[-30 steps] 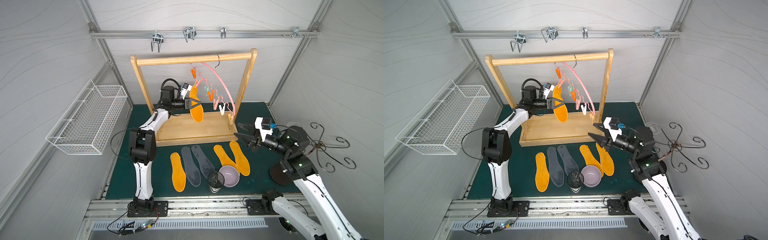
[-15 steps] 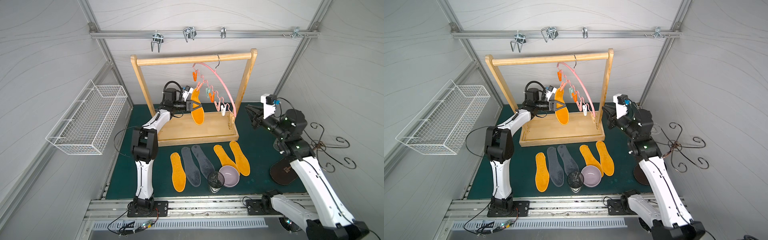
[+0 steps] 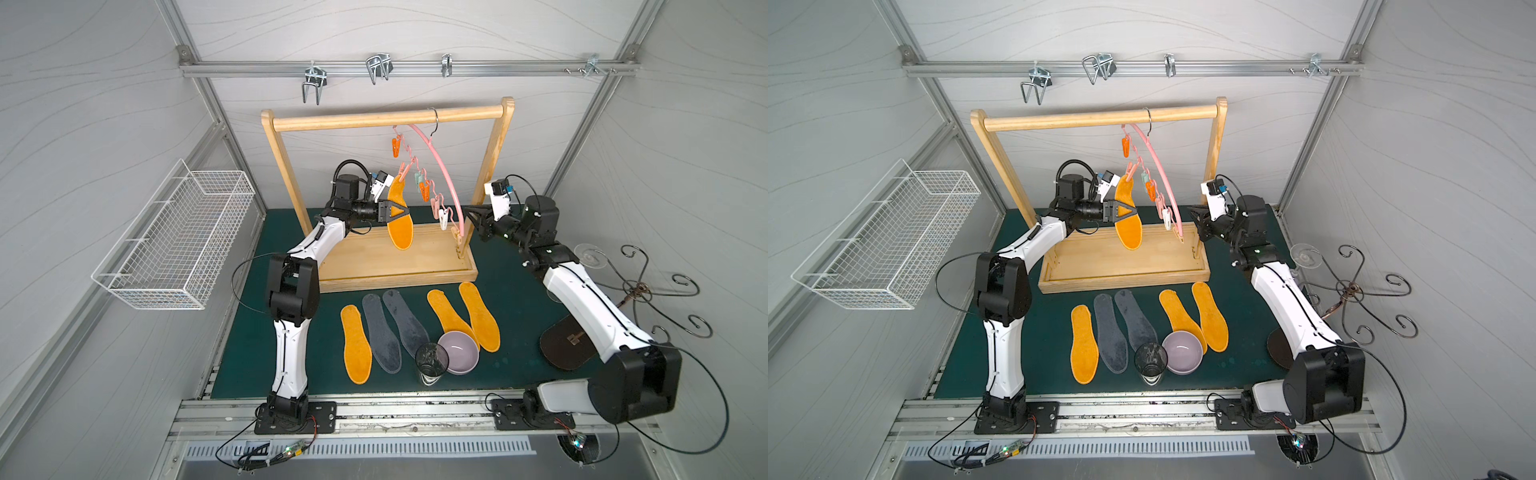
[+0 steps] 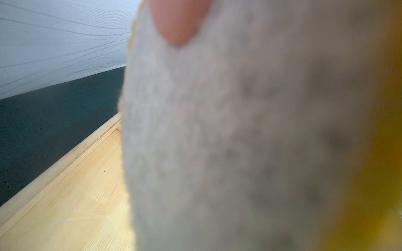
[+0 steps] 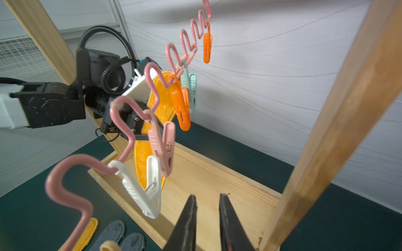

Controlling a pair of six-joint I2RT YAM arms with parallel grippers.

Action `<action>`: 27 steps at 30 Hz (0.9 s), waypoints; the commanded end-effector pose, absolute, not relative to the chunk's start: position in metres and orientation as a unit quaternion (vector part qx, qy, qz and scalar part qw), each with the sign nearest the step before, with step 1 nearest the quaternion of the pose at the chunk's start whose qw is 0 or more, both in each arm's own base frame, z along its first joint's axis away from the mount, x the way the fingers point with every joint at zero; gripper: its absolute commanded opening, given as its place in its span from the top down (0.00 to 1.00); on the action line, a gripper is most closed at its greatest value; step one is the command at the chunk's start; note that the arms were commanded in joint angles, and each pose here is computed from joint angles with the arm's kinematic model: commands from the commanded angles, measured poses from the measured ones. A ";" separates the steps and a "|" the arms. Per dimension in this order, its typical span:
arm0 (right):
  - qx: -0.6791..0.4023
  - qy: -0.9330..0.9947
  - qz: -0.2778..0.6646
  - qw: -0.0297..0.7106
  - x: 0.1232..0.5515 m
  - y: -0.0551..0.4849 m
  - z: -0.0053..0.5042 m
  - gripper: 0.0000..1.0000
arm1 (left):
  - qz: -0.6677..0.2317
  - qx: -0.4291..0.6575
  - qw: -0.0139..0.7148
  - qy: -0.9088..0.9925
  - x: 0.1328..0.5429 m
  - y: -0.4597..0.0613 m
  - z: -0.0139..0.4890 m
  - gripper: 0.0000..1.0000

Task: Take the shoe insoles off the hanger
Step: Remove the insole from the hanger.

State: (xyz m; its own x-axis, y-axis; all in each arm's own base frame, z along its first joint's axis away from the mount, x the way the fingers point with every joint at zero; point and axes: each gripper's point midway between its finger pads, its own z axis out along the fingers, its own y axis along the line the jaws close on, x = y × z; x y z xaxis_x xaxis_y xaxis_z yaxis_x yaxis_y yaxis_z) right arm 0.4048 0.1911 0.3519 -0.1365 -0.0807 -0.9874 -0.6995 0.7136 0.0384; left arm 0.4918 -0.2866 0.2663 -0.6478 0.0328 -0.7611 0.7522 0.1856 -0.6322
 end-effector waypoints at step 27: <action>-0.337 0.624 0.407 0.575 0.463 0.251 0.366 0.54 | -0.637 0.310 0.265 0.654 0.471 -0.338 0.277 0.93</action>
